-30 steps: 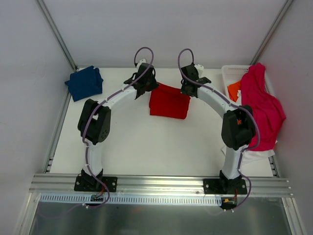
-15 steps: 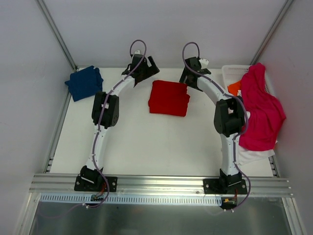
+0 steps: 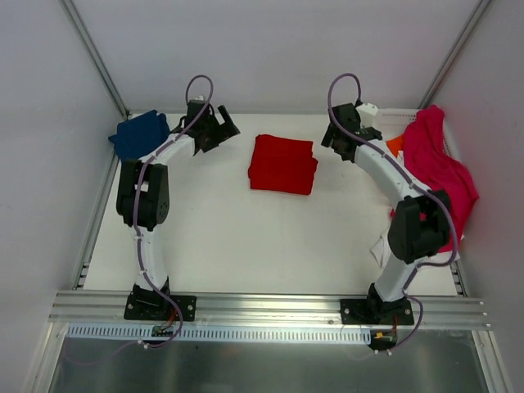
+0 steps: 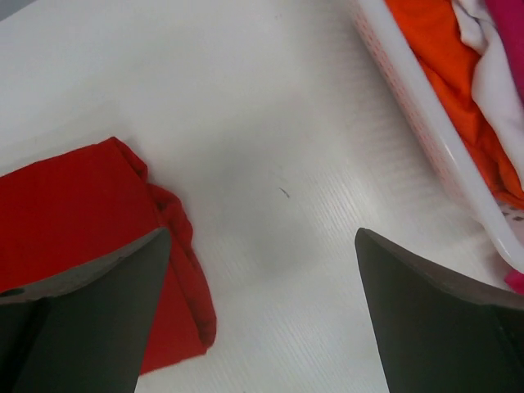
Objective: Fold and stack the t-shirts
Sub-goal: Fold the tshirt, then neatly place the folded tshirt to the corner
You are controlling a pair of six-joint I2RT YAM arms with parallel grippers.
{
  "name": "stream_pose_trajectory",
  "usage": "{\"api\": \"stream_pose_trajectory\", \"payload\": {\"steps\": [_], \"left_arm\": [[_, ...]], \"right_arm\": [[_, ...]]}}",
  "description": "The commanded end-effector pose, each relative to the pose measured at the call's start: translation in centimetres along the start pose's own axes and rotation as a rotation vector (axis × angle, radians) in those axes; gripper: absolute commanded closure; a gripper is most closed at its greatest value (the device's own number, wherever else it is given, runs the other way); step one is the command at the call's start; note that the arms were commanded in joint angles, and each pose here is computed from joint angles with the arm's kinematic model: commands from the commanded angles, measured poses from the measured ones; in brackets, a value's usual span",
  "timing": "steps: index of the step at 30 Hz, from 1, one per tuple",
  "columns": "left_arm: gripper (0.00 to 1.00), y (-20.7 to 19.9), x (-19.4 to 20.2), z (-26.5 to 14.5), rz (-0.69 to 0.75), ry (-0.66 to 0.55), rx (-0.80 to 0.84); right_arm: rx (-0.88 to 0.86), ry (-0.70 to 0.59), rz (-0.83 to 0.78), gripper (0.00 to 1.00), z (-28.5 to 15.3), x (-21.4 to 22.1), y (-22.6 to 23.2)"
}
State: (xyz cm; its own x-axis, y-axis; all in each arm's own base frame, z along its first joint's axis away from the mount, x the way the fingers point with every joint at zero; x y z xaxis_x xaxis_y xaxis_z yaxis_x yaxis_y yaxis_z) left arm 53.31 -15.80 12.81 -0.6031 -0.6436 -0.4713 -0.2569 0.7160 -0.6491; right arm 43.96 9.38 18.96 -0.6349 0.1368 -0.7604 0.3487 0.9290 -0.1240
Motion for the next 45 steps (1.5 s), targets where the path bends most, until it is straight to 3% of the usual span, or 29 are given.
{"api": "stream_pose_trajectory", "payload": {"steps": [1,6,14,22,32,36,37,38,39,45], "left_arm": [[0.01,0.8,3.0,-2.6,-0.022,0.081,0.016],[0.01,2.8,7.0,-2.8,-0.078,0.183,0.051],[0.02,4.3,10.3,-0.8,-0.133,0.208,0.051],[0.03,2.9,12.5,0.8,-0.123,0.246,0.062],[0.07,-0.9,18.5,2.4,-0.023,0.349,0.032],[0.47,-1.3,19.9,3.0,-0.006,0.367,0.021],[0.77,-1.0,20.4,3.3,-0.003,0.371,0.007],[0.92,-1.5,20.2,3.4,-0.005,0.369,0.01],[1.0,-1.2,20.2,3.5,-0.004,0.371,-0.008],[1.0,-1.7,19.6,3.3,0.046,0.338,0.001]], "right_arm": [[-0.024,-0.061,0.059,0.0,-3.8,0.1,-2.1],[-0.023,-0.061,0.05,0.01,-6.3,2.7,-3.9],[-0.014,-0.069,0.068,0.01,-9.0,6.8,-8.0],[-0.004,-0.118,0.08,0.0,-11.5,7.1,-10.8],[0.01,-0.114,0.086,0.01,-11.5,8.6,-11.9],[0.017,-0.117,0.093,0.01,-11.5,8.9,-12.3],[0.021,-0.116,0.095,0.0,-11.4,9.1,-12.4],[0.023,-0.12,0.101,0.01,-11.5,9.1,-12.7],[0.022,-0.12,0.103,0.01,-11.5,9.1,-12.8],[0.02,-0.108,0.114,0.0,-11.3,9.6,-12.9]]}}
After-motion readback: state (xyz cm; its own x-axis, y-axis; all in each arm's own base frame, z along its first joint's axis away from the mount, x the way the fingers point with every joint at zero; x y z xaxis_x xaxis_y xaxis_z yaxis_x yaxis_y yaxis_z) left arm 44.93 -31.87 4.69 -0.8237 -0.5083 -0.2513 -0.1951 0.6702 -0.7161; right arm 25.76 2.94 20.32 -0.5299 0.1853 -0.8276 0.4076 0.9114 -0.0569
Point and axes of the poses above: each gripper's point midway between its finger pads, its own z axis out along the fingers, its own y axis along the line the jaws close on, x = y × z, the point moved 3 cm from there along -z, back along the fingers, and after that the axes turned 11 degrees about -z, right-handed, at the moved point
